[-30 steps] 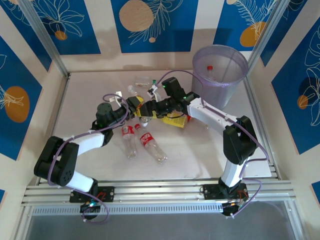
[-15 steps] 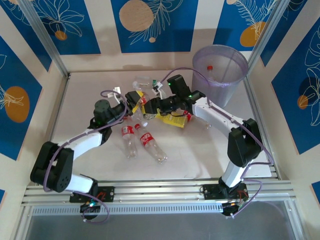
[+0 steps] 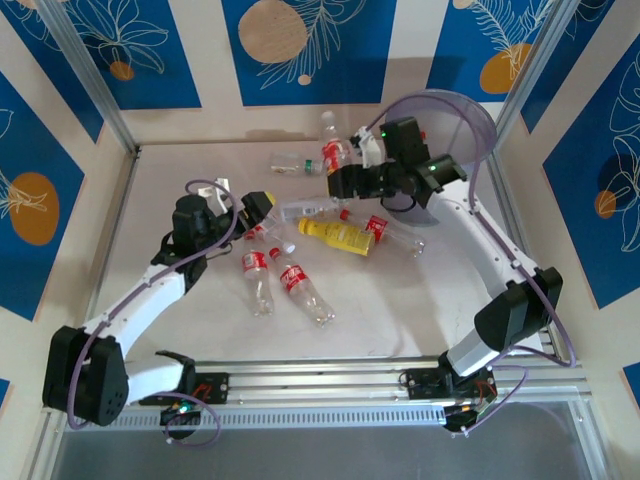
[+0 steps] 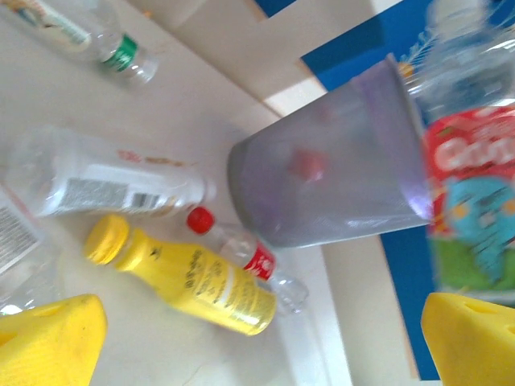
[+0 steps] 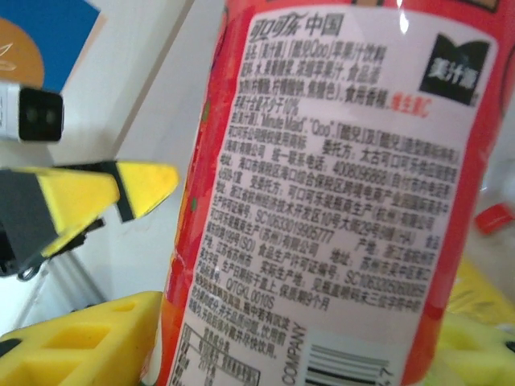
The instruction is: Put the plastic bottles in the bin
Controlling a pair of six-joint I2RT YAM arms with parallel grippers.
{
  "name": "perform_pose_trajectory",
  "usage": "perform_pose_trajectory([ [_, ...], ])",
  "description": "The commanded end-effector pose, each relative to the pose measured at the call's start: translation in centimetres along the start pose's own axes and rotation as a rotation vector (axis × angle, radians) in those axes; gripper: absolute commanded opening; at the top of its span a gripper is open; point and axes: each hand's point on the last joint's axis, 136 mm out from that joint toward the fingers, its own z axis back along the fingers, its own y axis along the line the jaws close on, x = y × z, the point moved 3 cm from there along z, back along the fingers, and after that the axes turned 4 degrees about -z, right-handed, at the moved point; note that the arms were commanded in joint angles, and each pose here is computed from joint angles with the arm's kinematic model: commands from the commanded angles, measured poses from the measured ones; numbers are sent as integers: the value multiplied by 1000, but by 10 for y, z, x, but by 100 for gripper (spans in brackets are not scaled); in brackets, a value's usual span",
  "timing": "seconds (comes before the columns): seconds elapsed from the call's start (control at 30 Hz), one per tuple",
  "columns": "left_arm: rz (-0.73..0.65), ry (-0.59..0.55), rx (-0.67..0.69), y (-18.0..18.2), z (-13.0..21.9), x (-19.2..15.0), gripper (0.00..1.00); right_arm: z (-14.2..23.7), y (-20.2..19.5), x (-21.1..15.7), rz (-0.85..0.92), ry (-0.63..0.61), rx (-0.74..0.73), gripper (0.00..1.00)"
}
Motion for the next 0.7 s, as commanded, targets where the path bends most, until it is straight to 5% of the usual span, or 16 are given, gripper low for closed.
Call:
perform_pose_trajectory([
  [0.0, -45, 20, 72, 8, 11, -2, 100, 41, -8, 19, 80, -76, -133, 59],
  [0.3, -57, 36, 131, 18, 19, -9, 99, 101, -55, 78, 106, -248, -422, 58],
  [0.67, -58, 48, 179, 27, 27, -18, 99, 119, -153, 114, -13, -266, -597, 58],
])
